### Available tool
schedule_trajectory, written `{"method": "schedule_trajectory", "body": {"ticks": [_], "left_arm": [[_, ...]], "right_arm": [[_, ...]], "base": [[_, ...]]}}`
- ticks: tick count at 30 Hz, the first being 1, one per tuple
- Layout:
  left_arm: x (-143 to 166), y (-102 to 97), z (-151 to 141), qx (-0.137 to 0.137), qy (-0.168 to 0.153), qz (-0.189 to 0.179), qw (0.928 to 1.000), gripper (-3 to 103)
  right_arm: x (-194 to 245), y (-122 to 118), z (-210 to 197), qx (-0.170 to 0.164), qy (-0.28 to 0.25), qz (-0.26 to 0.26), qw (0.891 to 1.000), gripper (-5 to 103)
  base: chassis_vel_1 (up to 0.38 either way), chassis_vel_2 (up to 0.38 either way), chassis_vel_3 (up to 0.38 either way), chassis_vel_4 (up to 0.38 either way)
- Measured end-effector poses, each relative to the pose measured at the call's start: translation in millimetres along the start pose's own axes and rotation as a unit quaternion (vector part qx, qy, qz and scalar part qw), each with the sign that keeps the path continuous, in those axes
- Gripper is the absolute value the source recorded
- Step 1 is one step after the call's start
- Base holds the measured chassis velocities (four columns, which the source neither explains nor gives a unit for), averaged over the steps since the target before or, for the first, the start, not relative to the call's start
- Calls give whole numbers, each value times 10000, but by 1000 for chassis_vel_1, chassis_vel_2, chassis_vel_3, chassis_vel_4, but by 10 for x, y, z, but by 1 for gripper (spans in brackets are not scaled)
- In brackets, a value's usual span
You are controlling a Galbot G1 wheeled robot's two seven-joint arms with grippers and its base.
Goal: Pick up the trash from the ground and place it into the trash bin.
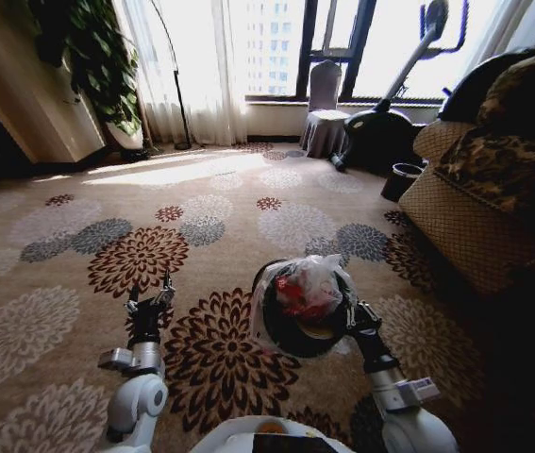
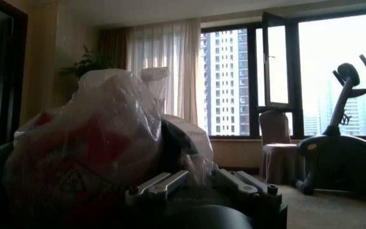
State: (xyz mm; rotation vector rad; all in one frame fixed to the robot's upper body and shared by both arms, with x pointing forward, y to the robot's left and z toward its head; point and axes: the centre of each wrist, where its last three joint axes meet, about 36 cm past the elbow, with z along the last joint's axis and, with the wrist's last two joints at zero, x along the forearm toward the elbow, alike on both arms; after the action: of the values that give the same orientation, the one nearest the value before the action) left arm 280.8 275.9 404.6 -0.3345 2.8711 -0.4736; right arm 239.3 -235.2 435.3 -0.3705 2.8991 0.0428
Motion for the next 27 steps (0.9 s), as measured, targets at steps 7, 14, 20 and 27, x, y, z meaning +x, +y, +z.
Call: {"method": "schedule_trajectory", "body": {"ticks": [7, 14, 20, 27], "left_arm": [[7, -27, 18, 28, 12, 27, 10000, 99], [15, -23, 35, 47, 16, 23, 10000, 99], [5, -33, 54, 51, 51, 58, 10000, 99], [20, -147, 82, 161, 97, 137, 9997, 99]], "right_arm": [[12, 33, 19, -49, 9, 30, 10000, 0], [39, 109, 87, -101, 48, 79, 9999, 0], [83, 129, 134, -113, 42, 131, 9998, 0], [107, 120, 145, -96, 48, 134, 9999, 0]], "base": [[106, -259, -110, 242], [-13, -250, 16, 263], [-50, -438, 46, 419], [-149, -488, 139, 463]]}}
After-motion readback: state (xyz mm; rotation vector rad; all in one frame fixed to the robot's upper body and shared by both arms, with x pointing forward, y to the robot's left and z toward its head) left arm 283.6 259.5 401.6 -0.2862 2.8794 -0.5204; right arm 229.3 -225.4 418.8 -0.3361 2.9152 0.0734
